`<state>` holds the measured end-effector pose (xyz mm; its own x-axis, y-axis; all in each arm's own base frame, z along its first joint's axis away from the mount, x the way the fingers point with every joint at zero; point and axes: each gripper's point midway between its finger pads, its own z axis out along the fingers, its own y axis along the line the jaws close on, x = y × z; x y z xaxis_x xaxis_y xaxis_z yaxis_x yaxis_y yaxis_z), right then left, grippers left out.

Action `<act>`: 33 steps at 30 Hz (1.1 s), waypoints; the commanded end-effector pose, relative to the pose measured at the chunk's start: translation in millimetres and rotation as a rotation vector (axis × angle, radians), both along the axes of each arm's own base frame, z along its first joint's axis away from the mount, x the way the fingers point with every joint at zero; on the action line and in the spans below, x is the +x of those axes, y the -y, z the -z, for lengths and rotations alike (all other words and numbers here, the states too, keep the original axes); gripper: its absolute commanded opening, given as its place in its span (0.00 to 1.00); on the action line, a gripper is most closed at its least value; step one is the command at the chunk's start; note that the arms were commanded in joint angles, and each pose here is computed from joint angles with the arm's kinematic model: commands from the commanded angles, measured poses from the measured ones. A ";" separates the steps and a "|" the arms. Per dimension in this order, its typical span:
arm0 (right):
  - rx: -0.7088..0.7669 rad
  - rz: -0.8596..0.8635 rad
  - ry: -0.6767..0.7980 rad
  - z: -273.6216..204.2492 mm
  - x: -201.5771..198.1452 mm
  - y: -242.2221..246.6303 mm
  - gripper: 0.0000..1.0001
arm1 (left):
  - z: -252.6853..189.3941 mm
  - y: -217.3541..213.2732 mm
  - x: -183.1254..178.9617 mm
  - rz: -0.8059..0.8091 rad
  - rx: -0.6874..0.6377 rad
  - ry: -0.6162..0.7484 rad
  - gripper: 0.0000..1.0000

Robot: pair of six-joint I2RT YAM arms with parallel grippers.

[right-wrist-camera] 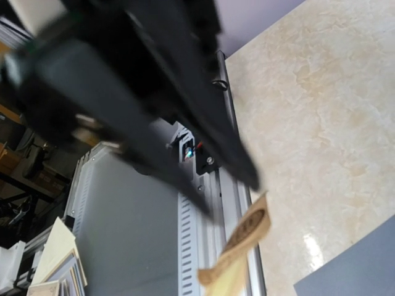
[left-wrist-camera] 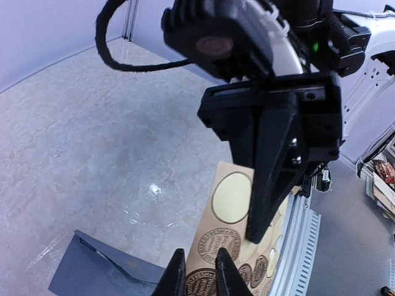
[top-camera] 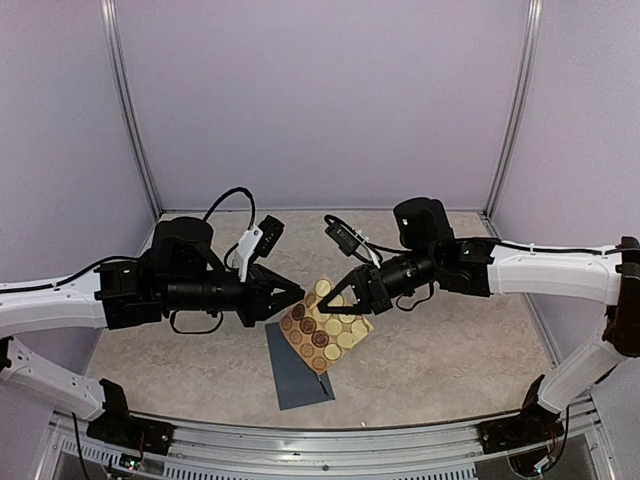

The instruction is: Place the letter into the envelope and seal it

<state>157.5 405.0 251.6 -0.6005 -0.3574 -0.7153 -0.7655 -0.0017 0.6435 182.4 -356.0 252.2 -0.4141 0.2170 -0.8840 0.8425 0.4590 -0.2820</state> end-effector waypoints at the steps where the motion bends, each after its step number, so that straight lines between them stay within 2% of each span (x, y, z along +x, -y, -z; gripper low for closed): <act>1: -0.005 0.003 0.008 -0.7 3.8 -1.7 0.00 | -37.4 6.6 -16.6 0.079 -0.140 -0.006 0.19; 7: 0.001 -0.005 0.008 -2.3 1.9 -0.8 0.00 | -30.0 15.9 -15.4 0.102 -0.118 -0.023 0.33; 15: 0.013 -0.023 0.011 -4.9 -3.8 2.2 0.00 | -15.0 23.3 -5.4 0.082 -0.069 -0.032 0.38; 24: 0.015 -0.027 0.017 -5.0 -4.8 2.6 0.00 | -9.4 24.8 -4.8 0.087 -0.058 -0.043 0.16; 33: 0.007 -0.018 0.021 -3.7 -3.3 2.6 0.00 | -6.3 27.5 -11.7 0.129 -0.053 -0.055 0.04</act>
<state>157.2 404.0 249.5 -0.5967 -0.3642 -0.7151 -0.7676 -0.0009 0.6409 172.3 -378.2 251.4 -0.4478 0.2251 -0.8653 0.8636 0.3596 -0.3534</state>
